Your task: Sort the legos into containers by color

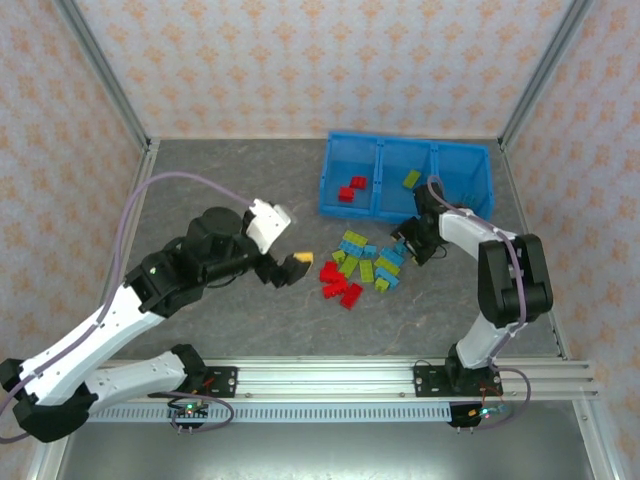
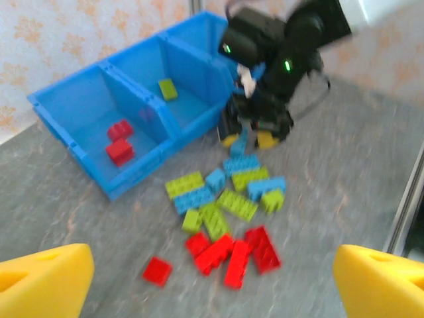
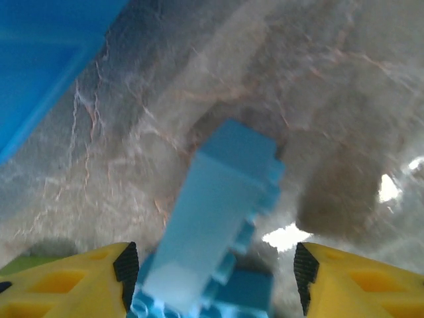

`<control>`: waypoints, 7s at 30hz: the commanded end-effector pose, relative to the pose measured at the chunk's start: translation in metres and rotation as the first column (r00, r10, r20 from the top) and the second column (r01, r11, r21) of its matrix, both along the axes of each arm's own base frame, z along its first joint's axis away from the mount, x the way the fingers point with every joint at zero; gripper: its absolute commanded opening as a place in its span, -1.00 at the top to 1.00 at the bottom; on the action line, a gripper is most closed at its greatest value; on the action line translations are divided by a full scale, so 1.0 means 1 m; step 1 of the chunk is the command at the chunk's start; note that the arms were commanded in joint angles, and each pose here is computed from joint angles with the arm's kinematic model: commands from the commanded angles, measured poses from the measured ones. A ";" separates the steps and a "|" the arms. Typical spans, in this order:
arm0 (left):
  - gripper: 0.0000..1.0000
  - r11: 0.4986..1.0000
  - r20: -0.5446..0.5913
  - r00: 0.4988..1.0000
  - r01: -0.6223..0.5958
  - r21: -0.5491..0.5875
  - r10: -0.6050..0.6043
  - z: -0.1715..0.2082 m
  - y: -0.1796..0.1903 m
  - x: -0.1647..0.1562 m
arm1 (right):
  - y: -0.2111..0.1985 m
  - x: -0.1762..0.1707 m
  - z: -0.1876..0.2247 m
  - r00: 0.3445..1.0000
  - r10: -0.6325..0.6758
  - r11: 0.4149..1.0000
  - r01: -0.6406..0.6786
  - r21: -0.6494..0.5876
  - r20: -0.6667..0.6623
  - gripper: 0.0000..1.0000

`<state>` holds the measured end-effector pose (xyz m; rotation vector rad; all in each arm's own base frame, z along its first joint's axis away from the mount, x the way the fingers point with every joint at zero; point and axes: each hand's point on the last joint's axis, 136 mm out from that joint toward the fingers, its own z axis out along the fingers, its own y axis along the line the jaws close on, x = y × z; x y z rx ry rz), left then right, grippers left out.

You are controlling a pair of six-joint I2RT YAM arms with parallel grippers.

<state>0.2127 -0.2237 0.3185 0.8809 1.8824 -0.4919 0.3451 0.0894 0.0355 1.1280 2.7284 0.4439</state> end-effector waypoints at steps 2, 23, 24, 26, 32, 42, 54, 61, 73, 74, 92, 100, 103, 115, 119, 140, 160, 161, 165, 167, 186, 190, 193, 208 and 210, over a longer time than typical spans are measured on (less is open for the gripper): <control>-1.00 0.989 0.050 0.993 0.103 0.104 -0.108 -0.018 0.010 -0.019 | -0.006 0.008 -0.007 1.000 -0.006 0.999 0.006 -0.044 0.013 -0.14; -1.00 0.954 0.018 0.955 0.293 0.056 -0.295 -0.041 -0.025 -0.031 | -0.120 -0.026 0.166 0.869 -0.001 0.866 0.247 -0.434 0.494 0.55; -1.00 0.959 0.019 0.961 0.275 0.066 -0.276 -0.042 -0.022 -0.028 | -0.132 -0.016 0.171 0.877 -0.007 0.847 0.260 -0.464 0.480 0.58; -1.00 0.969 0.017 0.972 0.232 0.083 -0.234 -0.045 -0.017 -0.023 | -0.148 0.007 0.170 0.898 -0.021 0.822 0.265 -0.503 0.440 0.62; -1.00 0.982 0.029 0.984 0.172 0.082 -0.175 -0.047 -0.007 -0.019 | -0.157 0.092 0.127 0.955 -0.028 0.899 0.153 -0.409 0.296 0.50; -1.00 1.000 -0.039 0.999 -0.025 0.018 0.026 -0.046 0.005 0.001 | -0.162 0.108 0.150 0.960 -0.055 0.919 0.156 -0.361 0.274 -0.13; -0.99 0.955 -0.317 0.914 -0.289 -0.068 0.254 -0.067 -0.015 0.037 | -0.024 -0.065 0.149 0.955 0.171 0.963 -0.110 -0.246 0.241 -0.20; -1.00 0.981 -0.251 0.949 -0.192 0.016 0.190 -0.072 -0.019 0.035 | 0.060 -0.144 0.084 0.978 0.167 0.983 -0.155 -0.094 0.128 -0.22; -1.00 0.984 -0.241 0.954 -0.170 0.051 0.178 -0.083 -0.016 0.032 | 0.081 -0.125 0.023 0.987 0.162 0.962 -0.155 -0.226 0.016 -0.20; -1.00 0.984 -0.236 0.955 -0.172 0.052 0.179 -0.084 -0.016 0.033 | 0.080 -0.123 0.019 0.988 0.157 0.962 -0.150 -0.229 0.009 -0.19; -1.00 0.986 -0.236 0.957 -0.157 0.065 0.168 -0.092 -0.017 0.032 | 0.058 -0.117 0.002 0.993 0.116 0.957 -0.115 -0.267 -0.013 0.26; -1.00 0.988 -0.233 0.960 -0.150 0.035 0.154 -0.085 -0.018 0.030 | 0.039 -0.096 0.085 0.967 0.128 0.963 -0.068 -0.260 0.221 0.33; -1.00 0.989 -0.237 0.960 -0.150 0.005 0.147 -0.081 -0.022 0.030 | 0.017 -0.052 0.128 0.924 0.159 0.938 -0.032 -0.345 0.347 0.37; -0.96 0.875 -0.395 0.807 -0.485 -0.017 0.439 -0.099 0.005 0.047 | -0.016 0.131 0.117 0.946 0.169 0.931 -0.060 -0.361 0.278 0.29; -0.85 0.795 -0.474 0.698 -0.606 0.007 0.536 -0.118 0.014 0.050 | -0.012 0.152 0.127 0.947 0.187 0.935 -0.090 -0.343 0.261 -0.04; -0.56 0.571 -0.613 0.317 -0.774 0.274 0.724 -0.246 0.018 0.101 | 0.062 -0.110 0.193 0.820 0.385 0.911 -0.411 -0.033 0.424 -0.42; 0.15 0.583 -0.638 0.265 -0.730 0.358 0.723 -0.301 0.002 0.123 | 0.061 -0.115 0.174 0.852 0.401 0.910 -0.413 -0.037 0.337 -0.45; 0.24 0.586 -0.636 0.269 -0.727 0.358 0.723 -0.300 0.003 0.122 | 0.062 -0.116 0.174 0.851 0.401 0.909 -0.415 -0.032 0.338 -0.45; 0.46 0.616 -0.627 0.331 -0.723 0.312 0.705 -0.272 -0.001 0.123 | 0.071 -0.118 0.179 0.836 0.407 0.899 -0.438 0.000 0.367 -0.45; 0.47 0.661 -0.571 0.443 -0.707 0.252 0.692 -0.233 -0.014 0.126 | 0.079 -0.117 0.184 0.823 0.404 0.892 -0.451 0.027 0.398 -0.45; 0.36 0.740 -0.180 0.717 -0.651 0.170 0.673 -0.139 -0.111 0.315 | 0.052 -0.130 0.194 0.831 0.301 0.940 -0.342 0.004 0.467 -0.45; 0.08 0.742 -0.186 0.718 -0.657 0.133 0.670 -0.124 -0.115 0.332 | 0.039 -0.133 0.191 0.844 0.281 0.954 -0.299 -0.035 0.456 -0.46; 0.00 0.746 -0.196 0.722 -0.658 0.102 0.663 -0.104 -0.111 0.328 | 0.020 -0.133 0.183 0.870 0.249 0.968 -0.226 -0.105 0.425 -0.53; -0.01 0.883 -0.194 0.887 -0.447 -0.143 0.418 0.011 -0.047 0.152 | -0.031 -0.116 0.093 0.968 0.117 0.950 -0.044 -0.309 0.221 -0.87; -0.03 0.916 -0.154 0.917 -0.387 -0.109 0.369 0.007 -0.034 0.125 | -0.023 -0.112 0.072 0.973 0.159 0.955 -0.108 -0.277 0.169 -0.91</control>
